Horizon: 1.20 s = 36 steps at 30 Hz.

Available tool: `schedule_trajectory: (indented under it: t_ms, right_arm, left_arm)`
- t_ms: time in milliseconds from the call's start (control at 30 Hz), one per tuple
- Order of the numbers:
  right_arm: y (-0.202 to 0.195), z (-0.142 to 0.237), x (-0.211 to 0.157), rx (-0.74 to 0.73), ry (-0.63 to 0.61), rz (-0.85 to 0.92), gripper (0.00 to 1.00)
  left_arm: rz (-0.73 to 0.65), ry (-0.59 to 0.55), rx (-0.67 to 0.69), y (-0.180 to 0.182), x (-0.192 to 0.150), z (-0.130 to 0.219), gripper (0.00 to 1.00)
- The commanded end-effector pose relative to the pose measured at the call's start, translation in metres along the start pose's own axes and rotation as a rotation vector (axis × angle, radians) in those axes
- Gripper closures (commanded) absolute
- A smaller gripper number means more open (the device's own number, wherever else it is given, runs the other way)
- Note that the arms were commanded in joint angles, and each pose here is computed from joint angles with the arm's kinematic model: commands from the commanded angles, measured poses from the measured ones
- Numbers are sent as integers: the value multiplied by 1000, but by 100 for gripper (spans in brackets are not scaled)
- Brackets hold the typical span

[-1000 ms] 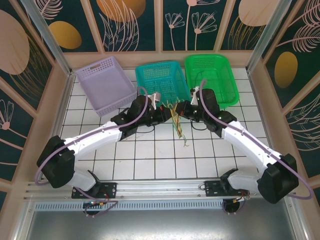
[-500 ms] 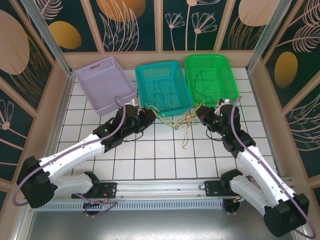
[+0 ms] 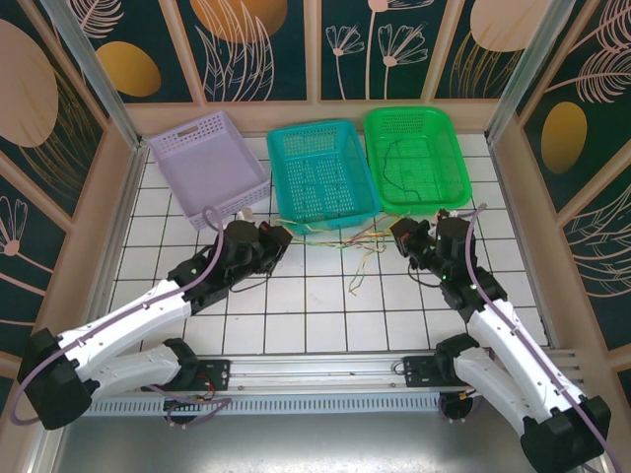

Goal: Untangle the cables

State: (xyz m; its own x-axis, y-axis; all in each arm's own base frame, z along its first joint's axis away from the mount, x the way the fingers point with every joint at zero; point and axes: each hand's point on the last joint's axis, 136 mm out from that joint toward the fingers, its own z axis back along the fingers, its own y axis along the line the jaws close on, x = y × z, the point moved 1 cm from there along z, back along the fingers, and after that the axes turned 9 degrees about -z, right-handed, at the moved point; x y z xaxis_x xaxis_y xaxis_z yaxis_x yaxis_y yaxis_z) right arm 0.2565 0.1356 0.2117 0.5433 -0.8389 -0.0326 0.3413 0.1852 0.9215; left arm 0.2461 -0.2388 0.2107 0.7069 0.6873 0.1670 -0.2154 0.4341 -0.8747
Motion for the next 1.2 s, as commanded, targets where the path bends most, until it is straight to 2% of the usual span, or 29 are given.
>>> schedule_trajectory:
  t_ms: [0, 33, 100, 267, 367, 567, 633, 700, 767, 900, 1033, 1167]
  right_arm:
    - [-18, 2, 35, -21, -178, -98, 100]
    - [-16, 2, 35, -16, -175, -85, 100]
    - [-11, 1, 33, -8, -163, -46, 100]
    - [-16, 1, 30, -39, -147, 1, 100]
    - [-19, 2, 30, -37, -144, 15, 100]
    - [-17, 4, 30, -55, -149, 79, 100]
    - [-14, 7, 33, -73, -165, 114, 100]
    - [-14, 14, 38, -105, -202, 140, 100]
    - [-16, 22, 44, -147, -238, 160, 100]
    - [-38, 34, 55, -273, -308, 160, 100]
    - [-69, 36, 64, -366, -363, 93, 100]
    - [-88, 15, 72, -370, -310, 33, 100]
  left_arm:
    - [192, -119, 139, 56, 18, 3, 100]
    - [220, -102, 129, 59, 14, 1, 93]
    - [235, -86, 120, 61, 11, -1, 88]
    - [217, -79, 153, 69, 9, -1, 85]
    - [216, -71, 161, 73, 7, -1, 79]
    - [179, -86, 176, 74, 10, 2, 77]
    - [159, -86, 178, 73, 11, 2, 68]
    - [136, -86, 201, 75, 11, 4, 55]
    - [96, -97, 246, 78, 14, 8, 50]
    - [-97, -100, 369, 87, 28, 9, 50]
    - [-283, 26, 500, 111, 30, -9, 63]
    - [-437, 151, 555, 125, 24, -30, 71]
